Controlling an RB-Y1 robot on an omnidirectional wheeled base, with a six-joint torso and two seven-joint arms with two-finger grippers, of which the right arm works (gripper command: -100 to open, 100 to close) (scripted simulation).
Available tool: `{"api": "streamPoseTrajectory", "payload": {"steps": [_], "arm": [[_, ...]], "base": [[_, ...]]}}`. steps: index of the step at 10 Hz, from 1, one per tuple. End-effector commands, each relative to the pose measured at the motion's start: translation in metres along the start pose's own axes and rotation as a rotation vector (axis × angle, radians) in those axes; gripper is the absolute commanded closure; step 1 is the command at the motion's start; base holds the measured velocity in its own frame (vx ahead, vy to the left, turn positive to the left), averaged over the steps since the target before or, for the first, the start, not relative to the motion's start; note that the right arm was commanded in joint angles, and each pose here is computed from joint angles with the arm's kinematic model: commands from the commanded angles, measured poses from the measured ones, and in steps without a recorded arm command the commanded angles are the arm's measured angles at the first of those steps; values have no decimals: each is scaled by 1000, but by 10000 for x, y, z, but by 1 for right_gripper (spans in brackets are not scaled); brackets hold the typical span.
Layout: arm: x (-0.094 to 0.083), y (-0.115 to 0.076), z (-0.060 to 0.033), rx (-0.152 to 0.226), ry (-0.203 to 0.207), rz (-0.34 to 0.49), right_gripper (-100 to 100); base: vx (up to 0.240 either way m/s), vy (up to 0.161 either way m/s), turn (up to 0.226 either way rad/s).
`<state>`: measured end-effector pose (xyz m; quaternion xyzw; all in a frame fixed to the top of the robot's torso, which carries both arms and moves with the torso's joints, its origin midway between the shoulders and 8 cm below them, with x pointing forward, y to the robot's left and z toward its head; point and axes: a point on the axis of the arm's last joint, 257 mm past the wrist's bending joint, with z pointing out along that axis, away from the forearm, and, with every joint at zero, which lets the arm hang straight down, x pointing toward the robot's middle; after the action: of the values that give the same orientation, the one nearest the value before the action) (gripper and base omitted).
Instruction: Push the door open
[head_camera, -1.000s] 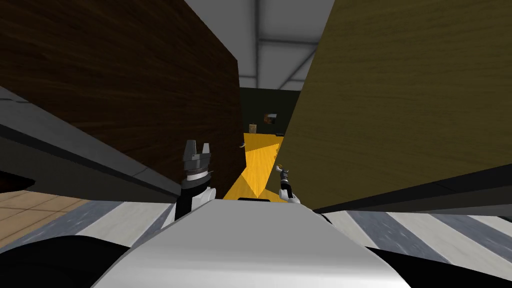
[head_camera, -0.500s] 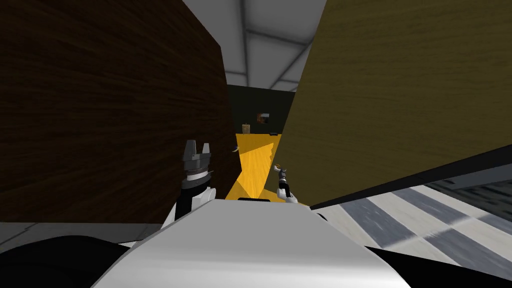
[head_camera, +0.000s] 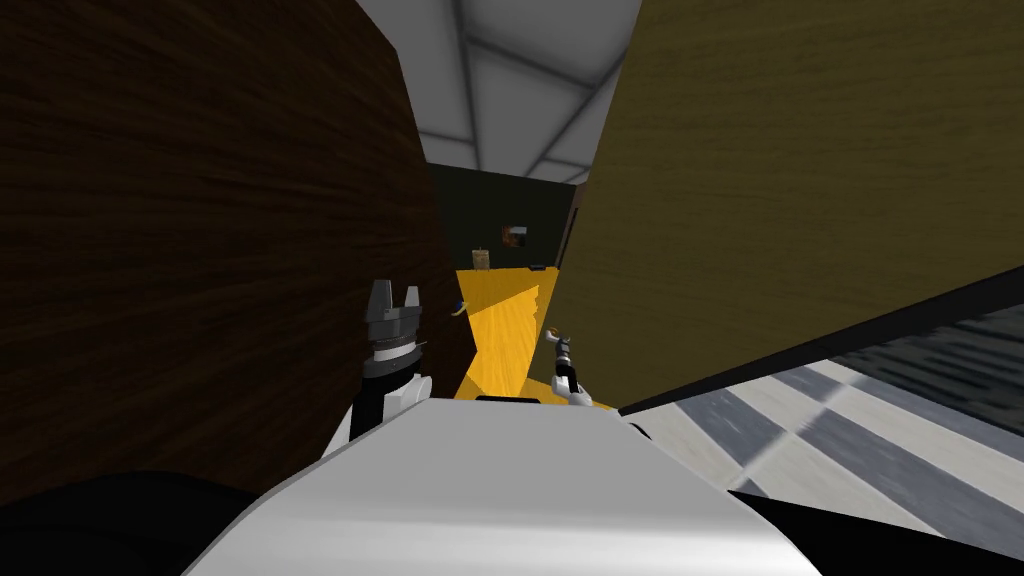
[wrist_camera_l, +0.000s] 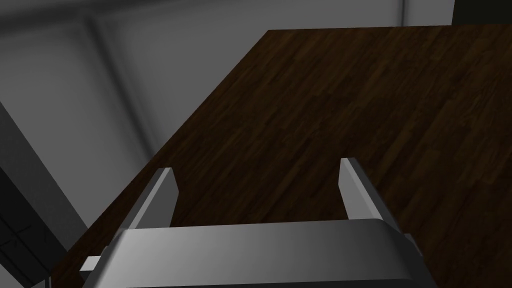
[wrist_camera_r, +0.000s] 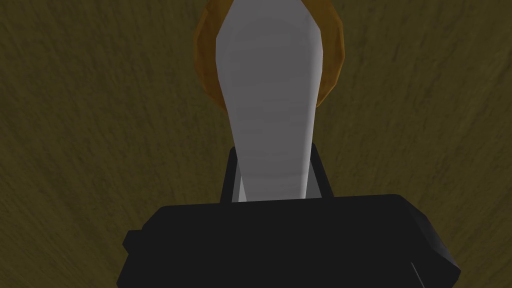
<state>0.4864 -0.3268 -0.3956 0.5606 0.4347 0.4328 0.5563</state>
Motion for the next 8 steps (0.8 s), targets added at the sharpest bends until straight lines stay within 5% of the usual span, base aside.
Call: {"api": "streamPoseTrajectory", "payload": {"steps": [1, 5, 8], "arm": [[-15, 39, 21, -7, -6, -3, 100], [68, 41, 22, -7, -3, -2, 100], [-112, 52, 33, -11, -44, -18, 100]], "base": [[191, 70, -176], [163, 73, -132], [123, 25, -63]]}}
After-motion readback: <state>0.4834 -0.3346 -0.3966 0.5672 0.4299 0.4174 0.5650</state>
